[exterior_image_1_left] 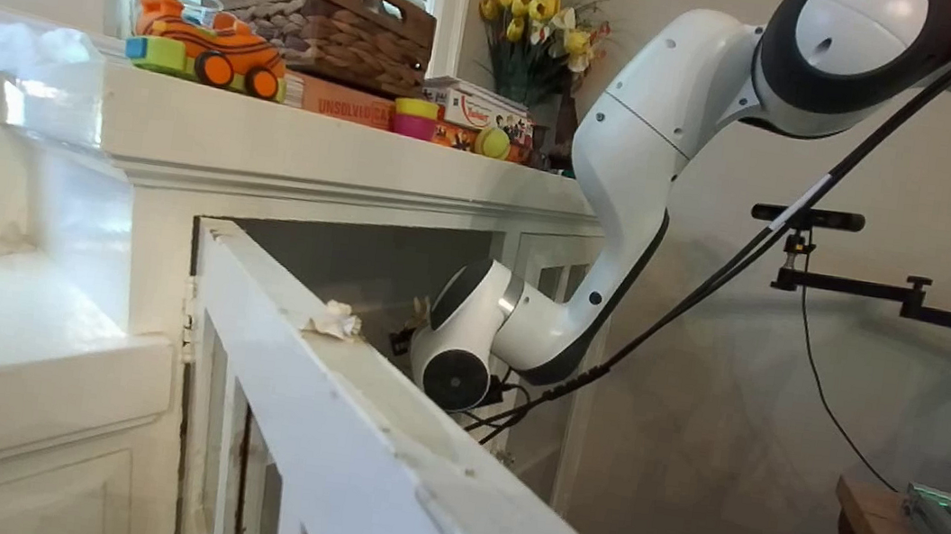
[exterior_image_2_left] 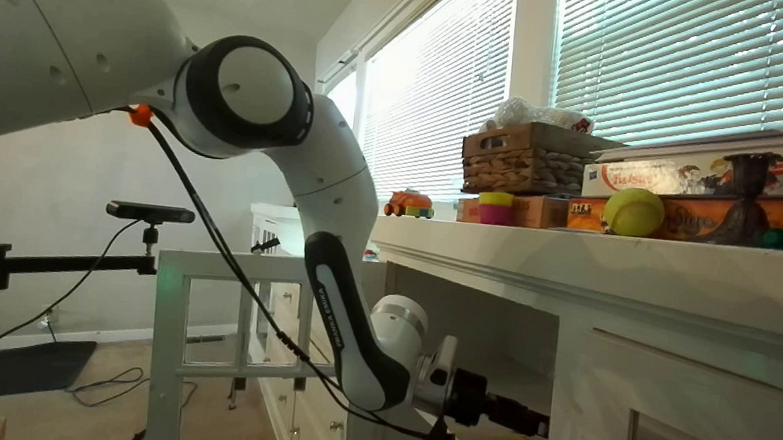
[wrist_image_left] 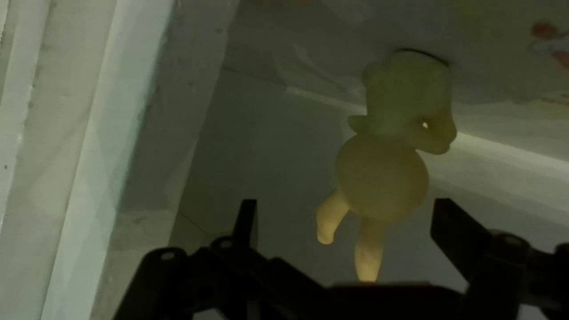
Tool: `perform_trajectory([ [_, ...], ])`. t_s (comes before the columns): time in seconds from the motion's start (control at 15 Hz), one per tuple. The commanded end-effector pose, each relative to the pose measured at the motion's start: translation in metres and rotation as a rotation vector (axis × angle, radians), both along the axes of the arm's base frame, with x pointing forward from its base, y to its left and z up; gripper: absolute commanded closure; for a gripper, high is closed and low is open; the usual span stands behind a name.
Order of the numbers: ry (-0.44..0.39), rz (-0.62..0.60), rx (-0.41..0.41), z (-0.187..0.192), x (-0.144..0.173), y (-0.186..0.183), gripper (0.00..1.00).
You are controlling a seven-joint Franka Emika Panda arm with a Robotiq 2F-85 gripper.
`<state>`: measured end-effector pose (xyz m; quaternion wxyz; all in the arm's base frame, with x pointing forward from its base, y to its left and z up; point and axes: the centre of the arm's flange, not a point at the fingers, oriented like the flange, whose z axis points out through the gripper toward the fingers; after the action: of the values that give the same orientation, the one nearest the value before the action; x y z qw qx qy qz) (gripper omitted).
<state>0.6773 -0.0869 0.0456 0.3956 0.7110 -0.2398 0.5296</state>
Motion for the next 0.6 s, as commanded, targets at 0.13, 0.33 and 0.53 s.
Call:
perform_trajectory([
  [0.13, -0.035, 0.025, -0.009, -0.0102, 0.0143, -0.0005, 0.0],
  [0.33, -0.037, 0.023, -0.011, -0.0115, 0.0169, -0.0014, 0.0],
  [0.53, -0.041, 0.022, -0.014, -0.0131, 0.0196, -0.0029, 0.0],
])
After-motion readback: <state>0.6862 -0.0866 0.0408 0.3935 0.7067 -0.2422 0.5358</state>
